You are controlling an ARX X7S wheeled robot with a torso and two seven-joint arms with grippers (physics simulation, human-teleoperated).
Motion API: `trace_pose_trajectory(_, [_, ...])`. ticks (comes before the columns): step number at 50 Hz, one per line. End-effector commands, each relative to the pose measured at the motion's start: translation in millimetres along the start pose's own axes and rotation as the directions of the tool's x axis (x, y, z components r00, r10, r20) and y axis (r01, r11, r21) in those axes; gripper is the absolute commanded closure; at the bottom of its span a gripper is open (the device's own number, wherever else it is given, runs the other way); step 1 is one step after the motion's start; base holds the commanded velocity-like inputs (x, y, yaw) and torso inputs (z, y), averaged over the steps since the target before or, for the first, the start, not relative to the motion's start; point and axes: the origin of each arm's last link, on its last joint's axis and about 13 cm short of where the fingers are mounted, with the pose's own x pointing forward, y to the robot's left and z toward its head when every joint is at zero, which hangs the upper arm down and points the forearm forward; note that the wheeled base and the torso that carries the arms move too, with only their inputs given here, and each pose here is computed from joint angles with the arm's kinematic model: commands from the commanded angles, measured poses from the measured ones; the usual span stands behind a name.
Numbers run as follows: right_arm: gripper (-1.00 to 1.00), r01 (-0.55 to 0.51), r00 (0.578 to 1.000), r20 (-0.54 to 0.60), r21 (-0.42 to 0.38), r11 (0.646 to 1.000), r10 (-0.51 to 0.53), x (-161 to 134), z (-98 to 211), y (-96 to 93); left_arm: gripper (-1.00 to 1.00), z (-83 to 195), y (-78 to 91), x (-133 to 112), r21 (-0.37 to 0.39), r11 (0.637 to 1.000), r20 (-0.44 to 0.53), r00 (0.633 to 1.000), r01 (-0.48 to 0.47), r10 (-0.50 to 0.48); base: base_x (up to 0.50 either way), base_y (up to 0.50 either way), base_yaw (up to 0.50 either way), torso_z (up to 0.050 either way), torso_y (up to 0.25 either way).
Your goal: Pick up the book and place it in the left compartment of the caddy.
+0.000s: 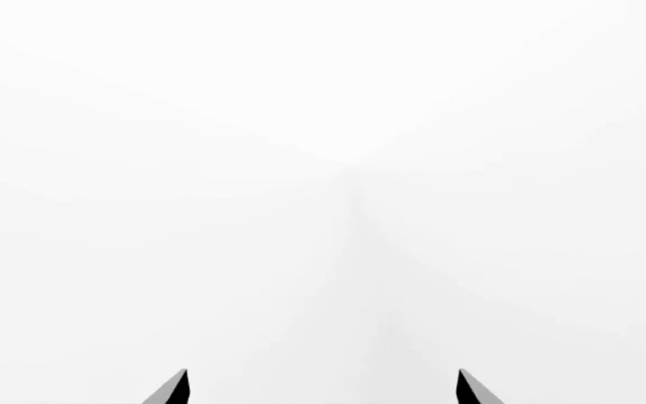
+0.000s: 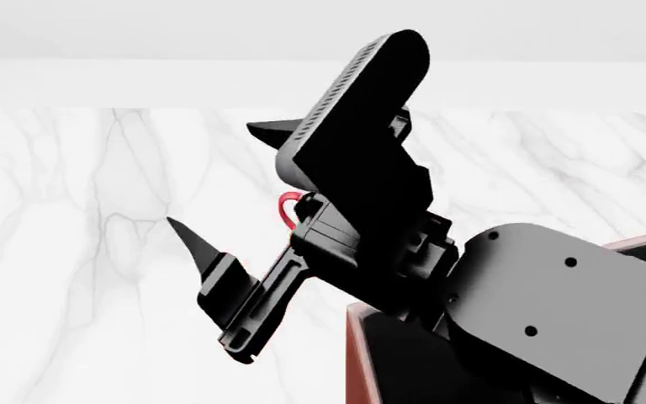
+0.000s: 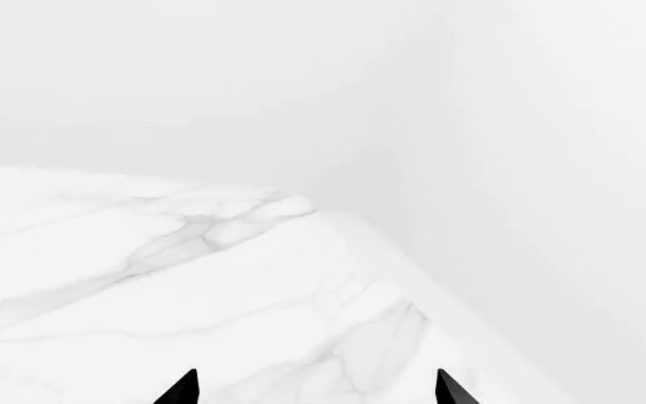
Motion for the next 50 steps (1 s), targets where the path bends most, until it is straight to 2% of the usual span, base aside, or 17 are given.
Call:
trace_pose_trajectory(1, [-1.0, -0.078, 0.997, -0.004, -0.019, 0.997, 0.078, 7.3, 3.9, 14.1, -1.0, -0.6, -3.8, 0.7, -0.031, 0.999, -0.004, 1.0, 0.029, -0.029, 0.0, 0.0, 0.0, 0.0, 0.0])
trace_pose_trajectory(4, [-1.0, -0.086, 0.996, -0.008, -0.019, 0.996, 0.086, 9.1, 2.6, 15.6, -1.0, -2.0, -7.2, 1.6, -0.034, 0.999, -0.006, 0.999, 0.038, -0.038, 0.0, 0.0, 0.0, 0.0, 0.0])
trace_pose_trajectory(6, [-1.0, -0.089, 0.996, -0.015, -0.025, 0.996, 0.089, 9.2, 1.8, 16.4, -1.0, 0.9, -3.2, -0.2, -0.059, 0.998, -0.006, 0.999, 0.032, -0.033, 0.0, 0.0, 0.0, 0.0, 0.0])
trace_pose_trajectory(9, [-1.0, -0.087, 0.996, -0.018, -0.025, 0.996, 0.086, 8.6, 1.6, 15.9, -1.0, 1.5, -2.3, -0.4, -0.052, 0.998, -0.001, 0.999, 0.036, -0.036, 0.0, 0.0, 0.0, 0.017, 0.002])
trace_pose_trajectory(13, [-1.0, -0.085, 0.996, -0.023, -0.017, 0.996, 0.085, 7.5, -0.5, 15.6, -1.0, 1.8, -2.4, -1.0, -0.073, 0.996, -0.01, 0.999, 0.047, -0.047, 0.0, 0.0, 0.0, 0.05, 0.001])
trace_pose_trajectory(36, [-1.0, -0.106, 0.993, -0.051, -0.016, 0.994, 0.105, 11.1, -9.7, 21.4, -1.0, -0.6, -7.3, 0.4, -0.05, 0.998, -0.005, 0.999, 0.048, -0.048, 0.0, 0.0, 0.0, 0.05, 0.0])
trace_pose_trajectory(40, [-1.0, -0.117, 0.992, -0.056, -0.01, 0.993, 0.116, 13.6, -13.2, 24.6, -1.0, -0.7, -9.4, 1.6, -0.042, 0.998, 0.012, 0.998, 0.054, -0.053, 0.0, 0.0, 0.0, 0.001, 0.0])
trace_pose_trajectory(42, [-1.0, -0.132, 0.989, -0.063, -0.011, 0.991, 0.131, 15.4, -16.2, 27.9, -1.0, -5.6, -11.9, 3.7, 0.006, 0.999, -0.013, 0.999, 0.044, -0.044, 0.0, 0.0, 0.0, 0.0, 0.0])
trace_pose_trajectory(50, [-1.0, -0.184, 0.98, -0.071, 0.028, 0.982, 0.186, 21.9, -26.3, 41.2, -1.0, -8.0, -17.2, 6.5, -0.006, 0.998, -0.019, 0.998, 0.057, -0.057, 0.0, 0.0, 0.0, 0.0, 0.0])
